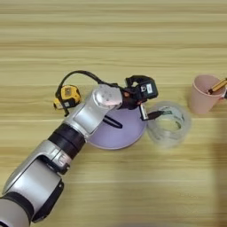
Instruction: Move the objects on the table
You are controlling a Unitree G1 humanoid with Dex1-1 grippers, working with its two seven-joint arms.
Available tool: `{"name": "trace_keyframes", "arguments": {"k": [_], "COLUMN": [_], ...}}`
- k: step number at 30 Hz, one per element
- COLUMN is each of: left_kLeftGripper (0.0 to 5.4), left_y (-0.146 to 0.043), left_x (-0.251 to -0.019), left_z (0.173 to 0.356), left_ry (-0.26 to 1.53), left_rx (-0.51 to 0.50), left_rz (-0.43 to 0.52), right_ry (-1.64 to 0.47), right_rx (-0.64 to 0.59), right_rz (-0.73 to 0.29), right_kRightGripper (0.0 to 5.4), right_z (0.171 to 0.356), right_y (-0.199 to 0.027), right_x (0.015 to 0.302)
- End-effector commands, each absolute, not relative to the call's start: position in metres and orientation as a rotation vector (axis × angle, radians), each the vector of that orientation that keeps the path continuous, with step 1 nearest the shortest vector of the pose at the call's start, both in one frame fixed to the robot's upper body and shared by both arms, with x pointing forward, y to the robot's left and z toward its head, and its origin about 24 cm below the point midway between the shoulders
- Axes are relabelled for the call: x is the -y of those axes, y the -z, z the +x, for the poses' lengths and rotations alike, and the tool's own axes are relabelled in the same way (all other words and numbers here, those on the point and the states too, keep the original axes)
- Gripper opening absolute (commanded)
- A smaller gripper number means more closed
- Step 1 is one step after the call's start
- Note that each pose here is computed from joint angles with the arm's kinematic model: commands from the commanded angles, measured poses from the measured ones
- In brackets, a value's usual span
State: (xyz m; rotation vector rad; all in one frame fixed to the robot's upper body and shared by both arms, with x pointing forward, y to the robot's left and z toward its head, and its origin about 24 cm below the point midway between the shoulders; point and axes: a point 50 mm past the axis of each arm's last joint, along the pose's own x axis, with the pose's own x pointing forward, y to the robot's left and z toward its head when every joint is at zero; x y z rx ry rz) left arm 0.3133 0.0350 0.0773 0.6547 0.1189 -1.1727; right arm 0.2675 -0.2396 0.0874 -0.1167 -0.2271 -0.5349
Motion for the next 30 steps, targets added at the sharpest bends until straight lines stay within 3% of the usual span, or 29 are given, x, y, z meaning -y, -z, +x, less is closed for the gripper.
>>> {"name": "trace_keyframes", "arguments": {"k": [1,14,20,24,30], "left_kLeftGripper": [5.38,5.38,5.38,5.38,5.38], "left_y": [-0.039,-0.042,-0.058,-0.059,-0.06], "left_x": [-0.049,-0.037,-0.015,0.006,0.017], "left_z": [0.299,0.295,0.287,0.279,0.278], "left_ry": [1.208,1.238,1.309,1.371,1.401], "left_rx": [-0.319,-0.298,-0.26,-0.244,-0.234], "left_rz": [0.692,0.657,0.631,0.672,0.742], "right_ry": [0.569,0.659,0.661,0.661,0.657], "right_rx": [0.252,0.31,0.308,0.311,0.324], "right_rz": [-0.107,-0.101,-0.103,-0.1,-0.09], "right_kRightGripper": [5.4,5.4,5.4,5.4,5.4], "right_z": [0.267,0.259,0.259,0.259,0.259], "right_y": [-0.092,-0.1,-0.1,-0.101,-0.104], "right_x": [0.242,0.25,0.25,0.248,0.241]}}
